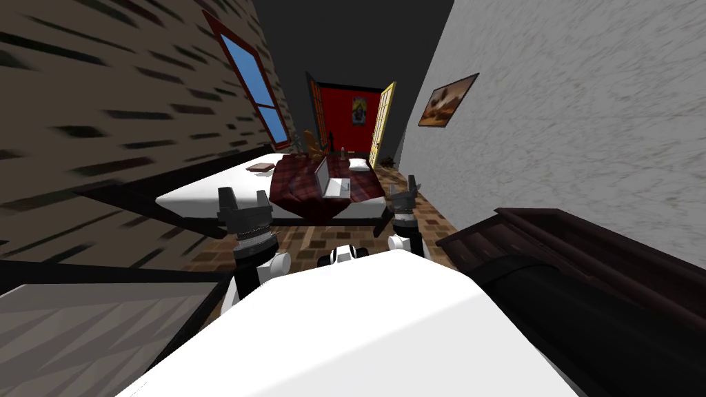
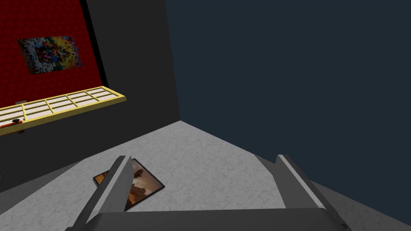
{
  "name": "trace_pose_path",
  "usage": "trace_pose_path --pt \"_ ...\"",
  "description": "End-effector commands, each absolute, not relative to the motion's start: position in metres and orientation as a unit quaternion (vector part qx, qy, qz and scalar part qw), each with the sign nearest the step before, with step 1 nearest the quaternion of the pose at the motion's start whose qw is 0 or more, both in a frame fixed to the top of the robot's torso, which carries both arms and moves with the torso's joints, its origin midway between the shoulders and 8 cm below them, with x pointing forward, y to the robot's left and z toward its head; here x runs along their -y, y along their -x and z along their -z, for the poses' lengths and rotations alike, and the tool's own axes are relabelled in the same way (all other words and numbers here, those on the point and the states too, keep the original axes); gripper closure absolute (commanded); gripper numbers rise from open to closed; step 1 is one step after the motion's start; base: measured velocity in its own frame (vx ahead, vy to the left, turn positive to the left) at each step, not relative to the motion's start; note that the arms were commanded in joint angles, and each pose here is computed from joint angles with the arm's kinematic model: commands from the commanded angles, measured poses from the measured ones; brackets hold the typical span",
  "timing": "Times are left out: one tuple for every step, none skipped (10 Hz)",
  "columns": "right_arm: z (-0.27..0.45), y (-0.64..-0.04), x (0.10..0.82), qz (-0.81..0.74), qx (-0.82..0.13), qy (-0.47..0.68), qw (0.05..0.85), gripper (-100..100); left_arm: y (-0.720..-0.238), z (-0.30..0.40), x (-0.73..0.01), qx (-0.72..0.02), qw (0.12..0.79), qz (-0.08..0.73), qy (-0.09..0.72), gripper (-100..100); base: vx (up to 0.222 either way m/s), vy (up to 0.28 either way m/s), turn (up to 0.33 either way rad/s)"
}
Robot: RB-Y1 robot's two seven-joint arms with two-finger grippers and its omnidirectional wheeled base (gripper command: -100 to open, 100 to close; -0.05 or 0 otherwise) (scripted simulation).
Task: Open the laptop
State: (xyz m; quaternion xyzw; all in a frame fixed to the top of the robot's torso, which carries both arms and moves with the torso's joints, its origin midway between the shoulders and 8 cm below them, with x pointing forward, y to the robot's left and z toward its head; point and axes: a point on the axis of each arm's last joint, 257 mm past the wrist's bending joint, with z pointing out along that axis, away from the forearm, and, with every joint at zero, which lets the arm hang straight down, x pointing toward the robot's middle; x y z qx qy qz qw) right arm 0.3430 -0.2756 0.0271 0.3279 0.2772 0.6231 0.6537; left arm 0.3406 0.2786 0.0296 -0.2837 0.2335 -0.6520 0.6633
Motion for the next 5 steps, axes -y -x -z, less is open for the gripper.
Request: trace_pose_path --pt "-0.018 -0.349 0.269 -0.606 -0.318 -0.309 0.661 -100 -0.341 -0.03 -0.279 -0.234 0.663 0.652 0.284 0 0.032 0.083 -0.015" --pt "-0.013 -0.352 0.267 -0.595 -0.337 -0.301 0.665 -100 -0.341 -0.03 -0.279 -0.234 0.663 0.652 0.284 0 0.042 0.085 -0.014" --pt "-0.007 -0.355 0.266 -0.583 -0.356 -0.293 0.67 -100 -0.341 -0.03 -0.279 -0.234 0.663 0.652 0.284 0 0.043 0.119 -0.014" --pt "0.0 -0.359 0.265 -0.568 -0.375 -0.284 0.675 -100 -0.341 -0.03 -0.279 -0.234 0.663 0.652 0.284 0 0.055 0.138 -0.021" --pt "0.007 -0.362 0.265 -0.552 -0.395 -0.274 0.681 -100 -0.341 -0.03 -0.279 -0.233 0.663 0.652 0.284 0 0.06 0.142 -0.024"
